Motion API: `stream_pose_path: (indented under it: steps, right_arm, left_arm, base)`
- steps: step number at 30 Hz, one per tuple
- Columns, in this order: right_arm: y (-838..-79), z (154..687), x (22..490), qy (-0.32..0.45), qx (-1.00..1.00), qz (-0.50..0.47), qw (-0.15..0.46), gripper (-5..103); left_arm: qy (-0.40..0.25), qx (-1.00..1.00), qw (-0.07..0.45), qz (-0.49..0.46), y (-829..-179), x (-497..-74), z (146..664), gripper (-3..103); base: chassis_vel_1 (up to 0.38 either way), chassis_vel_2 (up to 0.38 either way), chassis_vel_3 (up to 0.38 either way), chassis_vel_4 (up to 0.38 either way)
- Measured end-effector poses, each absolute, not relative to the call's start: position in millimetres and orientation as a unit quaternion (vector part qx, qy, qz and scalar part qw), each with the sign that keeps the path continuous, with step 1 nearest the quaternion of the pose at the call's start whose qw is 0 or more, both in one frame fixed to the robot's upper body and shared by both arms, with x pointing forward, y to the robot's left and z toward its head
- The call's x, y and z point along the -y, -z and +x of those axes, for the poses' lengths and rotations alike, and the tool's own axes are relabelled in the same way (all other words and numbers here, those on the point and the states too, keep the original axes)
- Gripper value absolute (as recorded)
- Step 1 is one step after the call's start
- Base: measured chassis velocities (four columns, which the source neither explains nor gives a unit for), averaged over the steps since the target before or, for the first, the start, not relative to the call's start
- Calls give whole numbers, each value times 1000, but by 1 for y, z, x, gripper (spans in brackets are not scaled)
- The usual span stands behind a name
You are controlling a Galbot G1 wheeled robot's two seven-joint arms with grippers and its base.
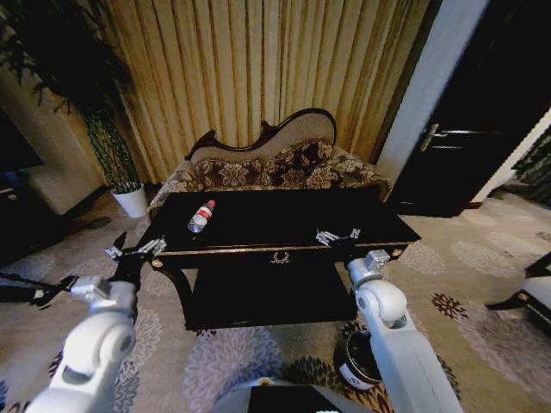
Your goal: Move to the front of the table and place the trash on the table into the trash bin.
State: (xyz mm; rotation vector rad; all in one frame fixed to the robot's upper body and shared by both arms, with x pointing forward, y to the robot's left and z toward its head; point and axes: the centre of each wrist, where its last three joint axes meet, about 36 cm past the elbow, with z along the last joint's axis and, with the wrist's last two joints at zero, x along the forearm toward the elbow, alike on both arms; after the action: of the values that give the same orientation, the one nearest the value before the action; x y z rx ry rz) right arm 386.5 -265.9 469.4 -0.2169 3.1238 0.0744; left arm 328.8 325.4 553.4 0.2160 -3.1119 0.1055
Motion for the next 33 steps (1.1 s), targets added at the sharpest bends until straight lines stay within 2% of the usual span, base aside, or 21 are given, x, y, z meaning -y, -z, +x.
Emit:
stream_pose_path:
  steps: [7,15,20,26,33]
  right_arm:
    - [-466,389,273,-22,-998,-61,1,100]
    - [-460,391,277,-21,-998,-54,-6,100]
    - [-455,392,280,-22,-999,-49,-11,100]
    - [-449,396,280,-28,-999,-43,-15,100]
    - [-443,398,281,-34,-999,-37,-22,100]
  left_arm:
    - [-39,997,45,42,-580,-340,364,100]
    - [-93,990,103,3,-589,-381,421,100]
    - [-97,989,112,-8,-602,-387,444,100]
    - [-87,989,120,-23,-611,-368,473,100]
    - [-45,980,194,7,-617,-316,511,100]
  base:
    - [0,0,0,0]
    - [0,0,0,0]
    - [0,0,0,0]
    - [0,0,0,0]
    - [0,0,0,0]
